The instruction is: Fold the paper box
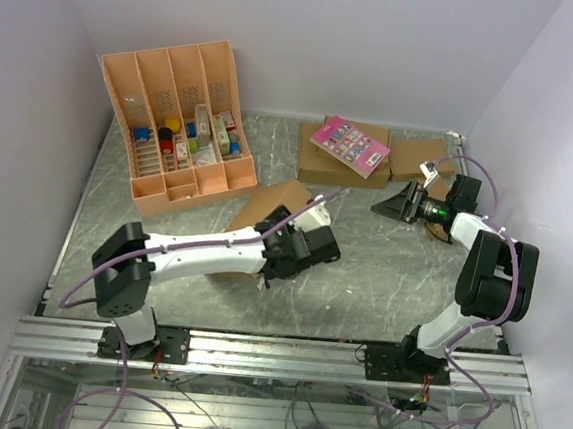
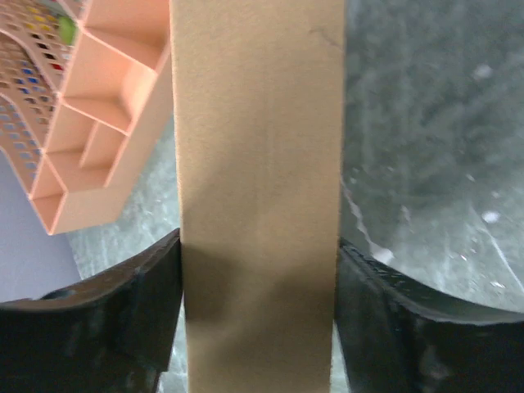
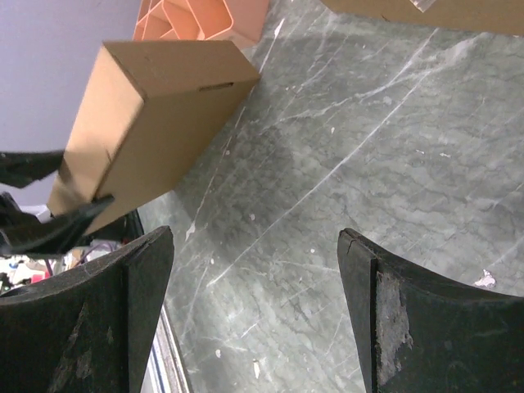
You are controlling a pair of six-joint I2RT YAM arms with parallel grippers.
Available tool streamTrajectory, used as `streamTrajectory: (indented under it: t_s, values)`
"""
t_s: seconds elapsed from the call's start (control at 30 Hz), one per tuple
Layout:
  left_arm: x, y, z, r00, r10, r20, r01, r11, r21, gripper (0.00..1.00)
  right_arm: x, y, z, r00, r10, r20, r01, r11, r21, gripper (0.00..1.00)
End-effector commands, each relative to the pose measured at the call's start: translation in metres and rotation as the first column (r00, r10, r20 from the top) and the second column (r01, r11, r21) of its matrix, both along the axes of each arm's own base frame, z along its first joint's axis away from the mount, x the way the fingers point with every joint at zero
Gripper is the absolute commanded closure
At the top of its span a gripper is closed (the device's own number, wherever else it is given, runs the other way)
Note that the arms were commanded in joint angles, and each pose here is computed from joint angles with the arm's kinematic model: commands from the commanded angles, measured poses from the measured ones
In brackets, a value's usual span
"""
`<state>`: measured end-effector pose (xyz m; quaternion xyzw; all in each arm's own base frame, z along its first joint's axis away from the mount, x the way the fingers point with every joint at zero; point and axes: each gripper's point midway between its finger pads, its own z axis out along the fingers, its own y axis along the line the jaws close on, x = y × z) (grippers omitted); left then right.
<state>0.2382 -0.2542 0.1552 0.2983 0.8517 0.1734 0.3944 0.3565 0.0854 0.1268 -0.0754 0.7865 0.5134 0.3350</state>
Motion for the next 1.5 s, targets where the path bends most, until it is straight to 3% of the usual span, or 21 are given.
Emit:
streamTrajectory:
  t_s: [0.0, 0.23, 0.47, 0.63, 0.7, 0.8, 0.9, 1.0, 1.1, 1.2, 1.27, 1.37, 1.47]
  values:
    - [-0.024, -0.01, -0.04, 0.997, 0.031, -0.064, -0.03, 0.999, 0.014, 0.18, 0.004, -0.004, 0.007, 1.0, 0.007, 0.03, -0.007, 1.0, -0.001, 0.2]
    - [-0.071, -0.073, -0.079, 0.923, -0.215, -0.318, 0.15, 0.965, -0.216, 0.01, 0.005, -0.005, 0.008, 0.999, 0.009, 0.042, -0.008, 1.0, -0.023, 0.19]
    - [-0.088, -0.099, -0.066, 0.876, -0.352, -0.33, 0.22, 0.9, -0.376, 0.01, 0.005, -0.007, 0.008, 0.998, 0.008, 0.061, -0.005, 0.999, -0.053, 0.19]
    - [-0.087, -0.11, -0.046, 0.865, -0.409, -0.291, 0.223, 0.832, -0.509, 0.0, 0.009, -0.013, 0.016, 0.989, 0.045, 0.141, -0.023, 0.988, -0.153, 0.19]
    - [-0.078, -0.11, -0.034, 0.866, -0.426, -0.261, 0.188, 0.762, -0.62, 0.01, 0.01, -0.016, 0.022, 0.98, 0.063, 0.191, -0.022, 0.978, -0.207, 0.19]
    - [-0.044, -0.1, 0.003, 0.893, -0.427, -0.141, 0.132, 0.548, -0.826, 0.01, 0.01, -0.022, 0.038, 0.953, 0.087, 0.29, 0.004, 0.954, -0.301, 0.19]
    - [-0.003, -0.069, 0.037, 0.941, -0.337, -0.015, 0.111, 0.351, -0.93, 0.02, 0.012, -0.032, 0.056, 0.91, 0.113, 0.398, 0.065, 0.911, -0.408, 0.18]
    - [0.037, -0.025, 0.065, 0.972, -0.227, 0.054, 0.108, 0.229, -0.967, 0.04, 0.018, -0.047, 0.078, 0.841, 0.143, 0.523, 0.179, 0.837, -0.516, 0.1]
    - [0.066, 0.019, 0.085, 0.986, -0.155, 0.064, 0.089, 0.158, -0.983, 0.04, 0.024, -0.061, 0.116, 0.767, 0.151, 0.624, 0.306, 0.768, -0.562, 0.01]
    - [0.09, 0.066, 0.108, 0.995, -0.073, 0.069, 0.077, 0.116, -0.99, 0.04, 0.032, -0.071, 0.167, 0.719, 0.093, 0.689, 0.415, 0.738, -0.532, 0.0]
    - [0.103, 0.094, 0.127, 0.997, -0.011, 0.08, 0.08, 0.119, -0.99, 0.04, 0.041, -0.083, 0.208, 0.699, -0.06, 0.713, 0.528, 0.716, -0.458, 0.0]
    - [0.114, 0.127, 0.167, 0.992, 0.059, 0.11, 0.1, 0.156, -0.983, 0.04, 0.04, -0.086, 0.269, 0.646, -0.199, 0.737, 0.613, 0.711, -0.346, 0.0]
    - [0.119, 0.146, 0.209, 0.983, 0.103, 0.154, 0.13, 0.207, -0.97, 0.04, 0.028, -0.082, 0.319, 0.589, -0.216, 0.779, 0.638, 0.716, -0.284, 0.0]
